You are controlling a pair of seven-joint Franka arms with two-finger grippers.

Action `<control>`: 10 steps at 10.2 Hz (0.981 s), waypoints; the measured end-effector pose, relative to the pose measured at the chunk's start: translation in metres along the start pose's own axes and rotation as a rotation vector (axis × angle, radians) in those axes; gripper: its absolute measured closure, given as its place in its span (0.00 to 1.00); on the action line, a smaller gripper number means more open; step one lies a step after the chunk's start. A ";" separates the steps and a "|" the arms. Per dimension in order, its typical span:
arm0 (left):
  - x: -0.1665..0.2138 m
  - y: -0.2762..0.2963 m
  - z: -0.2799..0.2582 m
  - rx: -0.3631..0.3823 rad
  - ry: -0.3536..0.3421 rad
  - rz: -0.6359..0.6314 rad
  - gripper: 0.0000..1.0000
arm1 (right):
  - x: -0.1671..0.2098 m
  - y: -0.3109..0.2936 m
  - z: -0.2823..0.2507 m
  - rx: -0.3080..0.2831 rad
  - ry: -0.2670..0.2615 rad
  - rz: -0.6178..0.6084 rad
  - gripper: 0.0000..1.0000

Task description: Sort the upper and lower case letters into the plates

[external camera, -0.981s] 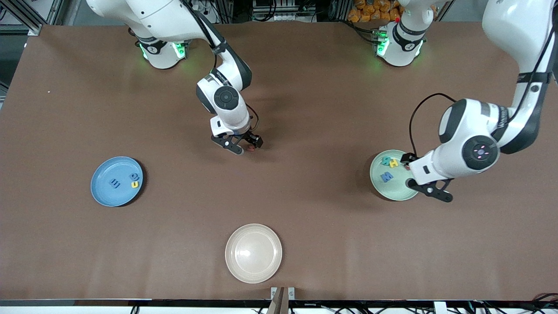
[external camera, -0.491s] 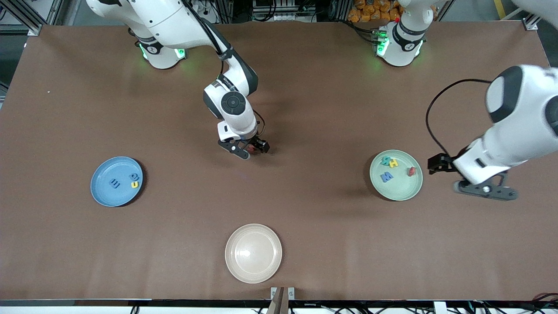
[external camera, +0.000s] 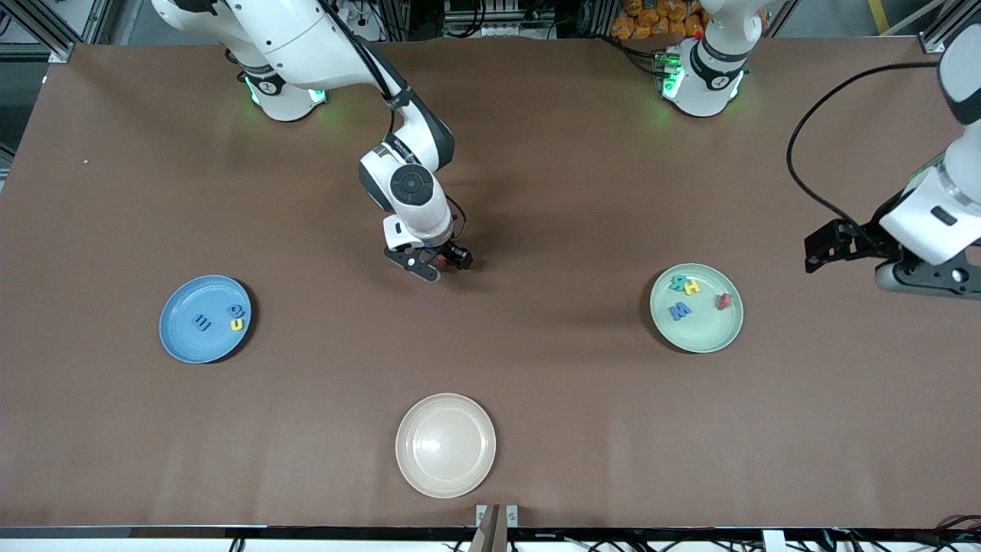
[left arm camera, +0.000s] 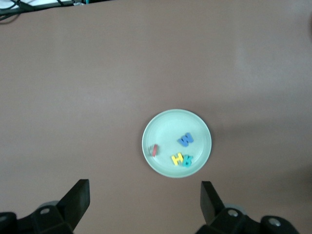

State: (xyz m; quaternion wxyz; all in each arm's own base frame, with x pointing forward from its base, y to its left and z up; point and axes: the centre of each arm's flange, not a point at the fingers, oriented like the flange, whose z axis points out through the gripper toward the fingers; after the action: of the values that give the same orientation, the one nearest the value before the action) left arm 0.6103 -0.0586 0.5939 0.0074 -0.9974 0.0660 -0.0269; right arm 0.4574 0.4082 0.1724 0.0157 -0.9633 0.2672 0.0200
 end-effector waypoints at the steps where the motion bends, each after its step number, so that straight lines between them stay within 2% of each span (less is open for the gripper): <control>1: -0.004 0.000 -0.001 0.002 -0.029 -0.002 0.00 | 0.000 -0.002 -0.003 0.004 0.001 0.000 0.42; 3: -0.009 0.000 0.001 -0.002 -0.075 -0.006 0.00 | 0.000 -0.002 -0.006 -0.002 0.000 -0.001 0.69; 4: -0.011 0.000 -0.002 -0.011 -0.082 -0.010 0.00 | 0.000 -0.002 -0.006 -0.002 0.000 -0.001 0.72; 7: -0.012 -0.003 -0.017 -0.037 -0.073 -0.044 0.00 | 0.012 -0.006 -0.025 0.006 0.008 -0.036 0.73; 8: -0.013 -0.003 -0.019 -0.040 -0.071 -0.045 0.00 | 0.037 0.001 -0.049 -0.007 0.009 -0.066 0.73; 10: -0.017 -0.006 -0.027 -0.034 -0.064 -0.058 0.00 | 0.127 0.048 -0.108 -0.045 -0.008 -0.138 0.73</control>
State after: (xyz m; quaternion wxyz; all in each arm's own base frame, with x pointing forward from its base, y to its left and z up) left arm 0.5931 -0.0512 0.6199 -0.0081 -0.9993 0.0373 0.0058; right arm 0.5444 0.2977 0.2733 -0.0036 -0.9794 0.1997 0.0289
